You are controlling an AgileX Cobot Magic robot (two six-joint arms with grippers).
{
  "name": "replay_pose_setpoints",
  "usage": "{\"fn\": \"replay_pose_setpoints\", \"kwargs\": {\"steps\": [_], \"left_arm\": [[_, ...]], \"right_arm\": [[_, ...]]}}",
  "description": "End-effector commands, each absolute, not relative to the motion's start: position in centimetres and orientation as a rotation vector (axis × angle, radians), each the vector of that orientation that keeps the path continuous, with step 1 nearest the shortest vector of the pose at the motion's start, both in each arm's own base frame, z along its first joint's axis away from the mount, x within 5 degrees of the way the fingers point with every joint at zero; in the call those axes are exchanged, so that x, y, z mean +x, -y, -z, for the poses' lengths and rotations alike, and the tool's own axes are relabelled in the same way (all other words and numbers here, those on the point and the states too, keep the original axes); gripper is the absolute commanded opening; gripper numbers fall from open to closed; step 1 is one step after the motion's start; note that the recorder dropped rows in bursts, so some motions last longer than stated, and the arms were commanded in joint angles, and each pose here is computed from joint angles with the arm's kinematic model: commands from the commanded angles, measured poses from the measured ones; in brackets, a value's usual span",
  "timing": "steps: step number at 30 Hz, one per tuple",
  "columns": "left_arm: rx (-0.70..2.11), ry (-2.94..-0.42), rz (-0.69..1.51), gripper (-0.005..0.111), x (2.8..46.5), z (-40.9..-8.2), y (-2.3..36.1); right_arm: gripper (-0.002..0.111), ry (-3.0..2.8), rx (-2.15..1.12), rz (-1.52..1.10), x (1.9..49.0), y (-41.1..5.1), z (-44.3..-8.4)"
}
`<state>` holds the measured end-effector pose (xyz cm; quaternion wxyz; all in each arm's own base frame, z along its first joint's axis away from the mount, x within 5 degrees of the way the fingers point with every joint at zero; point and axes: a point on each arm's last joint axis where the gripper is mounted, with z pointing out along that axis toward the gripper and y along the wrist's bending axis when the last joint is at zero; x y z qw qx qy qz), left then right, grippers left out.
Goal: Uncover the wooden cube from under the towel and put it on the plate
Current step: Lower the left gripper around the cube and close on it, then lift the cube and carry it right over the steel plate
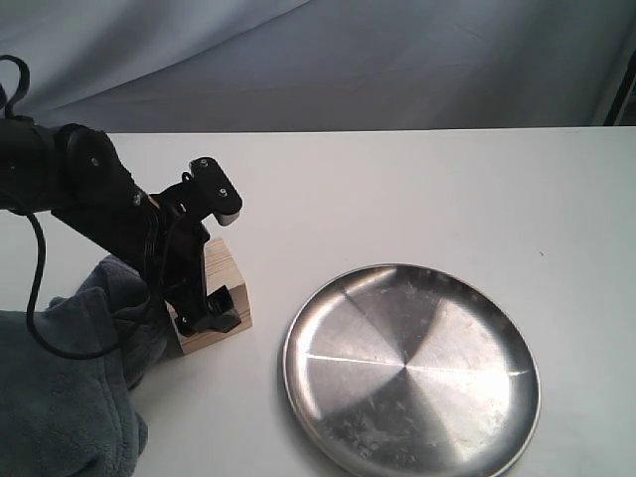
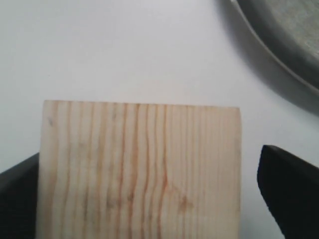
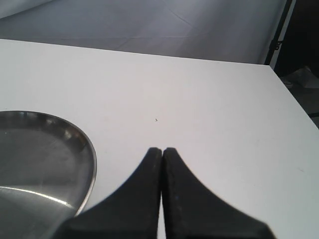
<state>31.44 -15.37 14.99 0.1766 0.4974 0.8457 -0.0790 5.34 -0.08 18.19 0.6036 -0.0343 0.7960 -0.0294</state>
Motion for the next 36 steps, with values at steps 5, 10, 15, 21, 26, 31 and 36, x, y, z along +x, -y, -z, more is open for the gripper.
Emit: {"fn": "replay_pose_setpoints", "kwargs": {"steps": [5, 10, 15, 21, 26, 31, 36], "left_arm": [[1.423, -2.376, 0.204, 0.06, 31.6, -15.2, 15.3], [1.468, -2.372, 0.192, 0.001, 31.5, -15.1, 15.2], [1.435, -2.319, 0.169, 0.0, 31.5, -16.9, 15.1], [1.33, -2.17, 0.157, 0.0, 30.2, -23.0, 14.7], [1.148, -2.093, 0.293, 0.0, 28.5, -27.5, 14.8], [1.209, -2.024, 0.428, 0.0, 26.9, -29.1, 15.3], [1.348, -1.848, 0.676, 0.0, 25.3, -29.9, 17.0]], "right_arm": [[0.0, -1.831, -0.081, 0.064, 5.3, 0.1, -18.2], [0.0, -1.831, -0.081, 0.064, 5.3, 0.1, -18.2], [0.0, -1.831, -0.081, 0.064, 5.3, 0.1, -18.2], [0.0, -1.831, -0.081, 0.064, 5.3, 0.1, -18.2], [0.0, -1.831, -0.081, 0.064, 5.3, 0.1, -18.2], [0.0, -1.831, -0.081, 0.064, 5.3, 0.1, -18.2], [0.0, -1.831, -0.081, 0.064, 5.3, 0.1, -18.2]]}}
